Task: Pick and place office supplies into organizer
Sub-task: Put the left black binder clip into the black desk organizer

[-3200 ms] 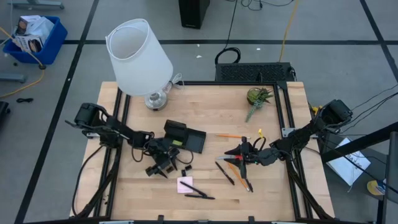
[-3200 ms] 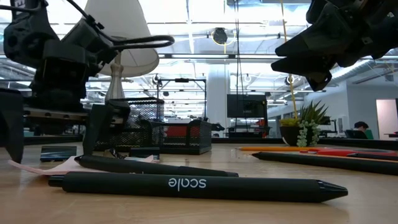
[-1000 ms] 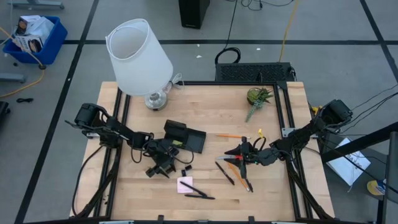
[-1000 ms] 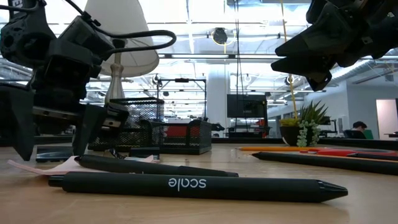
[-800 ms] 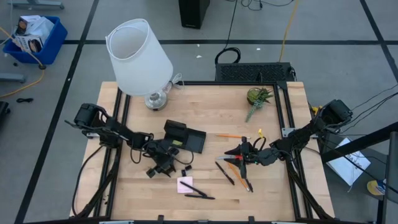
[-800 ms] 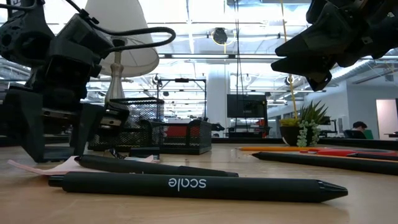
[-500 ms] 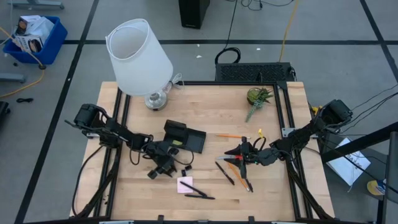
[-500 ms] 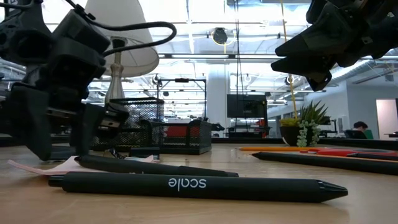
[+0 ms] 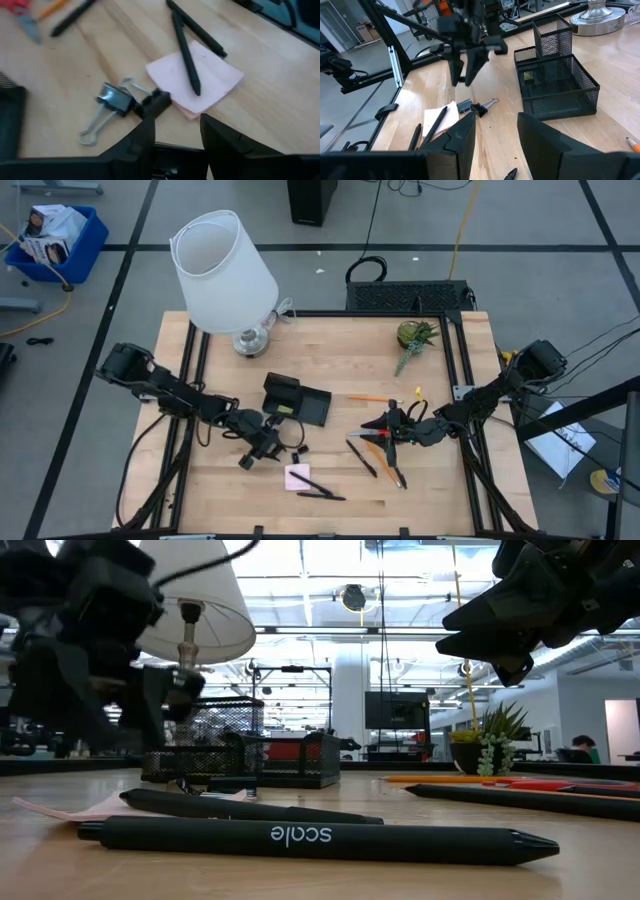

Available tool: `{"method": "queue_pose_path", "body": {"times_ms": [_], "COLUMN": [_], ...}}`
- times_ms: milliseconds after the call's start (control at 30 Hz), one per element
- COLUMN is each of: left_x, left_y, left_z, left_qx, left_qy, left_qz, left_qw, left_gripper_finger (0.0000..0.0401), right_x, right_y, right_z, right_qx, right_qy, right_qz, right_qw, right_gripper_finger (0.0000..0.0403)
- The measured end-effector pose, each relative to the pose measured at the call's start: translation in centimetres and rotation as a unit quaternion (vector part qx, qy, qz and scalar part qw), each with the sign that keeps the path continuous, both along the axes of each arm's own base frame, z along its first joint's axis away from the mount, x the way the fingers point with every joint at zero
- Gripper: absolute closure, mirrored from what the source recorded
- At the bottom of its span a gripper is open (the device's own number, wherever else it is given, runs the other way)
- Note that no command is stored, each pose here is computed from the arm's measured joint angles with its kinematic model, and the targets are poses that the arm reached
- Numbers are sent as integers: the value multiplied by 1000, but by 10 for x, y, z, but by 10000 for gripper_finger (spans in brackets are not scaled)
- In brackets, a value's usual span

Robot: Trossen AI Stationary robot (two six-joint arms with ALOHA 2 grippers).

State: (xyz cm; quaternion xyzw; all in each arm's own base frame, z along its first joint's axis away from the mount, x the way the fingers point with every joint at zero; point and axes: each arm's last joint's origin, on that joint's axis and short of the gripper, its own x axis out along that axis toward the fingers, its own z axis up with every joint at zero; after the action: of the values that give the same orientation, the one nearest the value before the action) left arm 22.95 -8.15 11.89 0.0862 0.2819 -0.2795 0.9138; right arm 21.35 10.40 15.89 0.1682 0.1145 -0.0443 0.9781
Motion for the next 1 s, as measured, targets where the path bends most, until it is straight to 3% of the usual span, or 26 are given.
{"method": "queue_pose_path", "body": {"times_ms": [233,500,733,1000], "left_x": [-6,-10,-9,-11], "left_y": [1,21,44,59], "left_z": [24,37,34,29], "left_qx": [17,19,32,50], "left_qy": [-43,-38,-13,18], "left_qz": [76,190,277,316], "left_qw": [996,981,960,947], "left_gripper_finger": [233,262,253,247], "right_x": [0,0,0,0], "right_y": [0,0,0,0], "right_z": [0,0,0,0], "right_qx": [0,0,0,0], "right_qy": [0,0,0,0], "right_qz": [0,0,0,0], "right_qw": [1000,1000,1000,1000], "right_gripper_finger": [264,264,264,264]}}
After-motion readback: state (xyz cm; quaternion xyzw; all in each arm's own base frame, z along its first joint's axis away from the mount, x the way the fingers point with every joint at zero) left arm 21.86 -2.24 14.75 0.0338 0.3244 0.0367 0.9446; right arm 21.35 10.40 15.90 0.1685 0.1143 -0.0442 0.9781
